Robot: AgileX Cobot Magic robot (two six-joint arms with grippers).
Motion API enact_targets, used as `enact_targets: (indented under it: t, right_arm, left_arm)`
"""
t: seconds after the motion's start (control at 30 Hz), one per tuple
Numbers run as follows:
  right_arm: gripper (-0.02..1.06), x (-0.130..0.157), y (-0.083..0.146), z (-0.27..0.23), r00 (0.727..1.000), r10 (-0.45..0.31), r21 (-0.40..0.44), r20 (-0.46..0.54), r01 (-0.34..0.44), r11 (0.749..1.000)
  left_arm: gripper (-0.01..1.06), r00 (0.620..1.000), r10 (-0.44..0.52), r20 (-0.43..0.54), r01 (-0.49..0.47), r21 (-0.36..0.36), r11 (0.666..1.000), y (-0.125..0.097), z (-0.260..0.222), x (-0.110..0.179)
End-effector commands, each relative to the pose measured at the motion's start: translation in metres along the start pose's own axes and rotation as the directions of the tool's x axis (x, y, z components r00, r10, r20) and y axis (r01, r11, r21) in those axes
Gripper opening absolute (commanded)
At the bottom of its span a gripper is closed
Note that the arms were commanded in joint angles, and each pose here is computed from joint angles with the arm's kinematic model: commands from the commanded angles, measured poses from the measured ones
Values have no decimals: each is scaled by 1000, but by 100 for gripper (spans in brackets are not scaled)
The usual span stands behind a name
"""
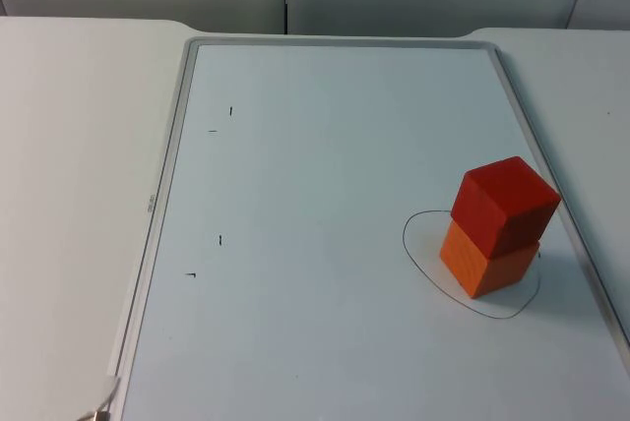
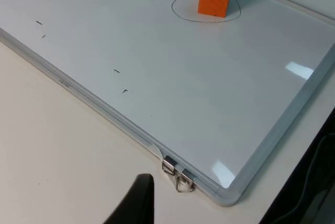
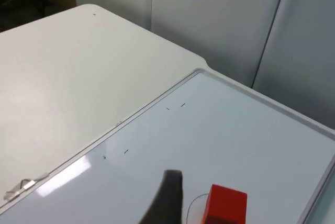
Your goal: Pick up one cube with the left hand and another cube with the right hand. First place the cube in the right hand at the target position, then stack the cube in the left hand on top.
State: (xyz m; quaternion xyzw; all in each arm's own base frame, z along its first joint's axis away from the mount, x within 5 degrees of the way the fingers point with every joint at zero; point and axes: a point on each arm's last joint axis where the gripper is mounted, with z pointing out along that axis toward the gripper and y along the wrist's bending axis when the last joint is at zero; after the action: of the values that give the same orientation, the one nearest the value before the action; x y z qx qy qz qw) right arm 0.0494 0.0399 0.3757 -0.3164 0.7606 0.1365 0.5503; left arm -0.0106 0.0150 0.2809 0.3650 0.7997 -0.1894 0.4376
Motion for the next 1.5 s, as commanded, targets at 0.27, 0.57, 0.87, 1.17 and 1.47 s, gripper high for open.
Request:
enact_targets:
  t: [0.27,0.57,0.87,1.17,1.47]
  right_arm:
    - [80,52,15,-27,999,2,-7,49,-1,1000]
    - [80,84,26,-47,997,64,-45,34,-63,997]
    - [80,106,28,-36,992,97,-42,-78,-101,994]
    - [80,114,20,-31,977,180,57,-114,-174,983]
    - [80,114,19,-30,972,206,69,-115,-199,978]
  left_arm:
    - [105,1000,-6,4,6,-1,1000,1,0,1]
    - [105,1000,-6,4,6,-1,1000,1,0,1]
    - [105,1000,-6,4,6,-1,1000,1,0,1]
    - [105,1000,-4,4,4,-1,1000,1,0,1]
    - [105,1000,-4,4,4,-1,1000,1,0,1]
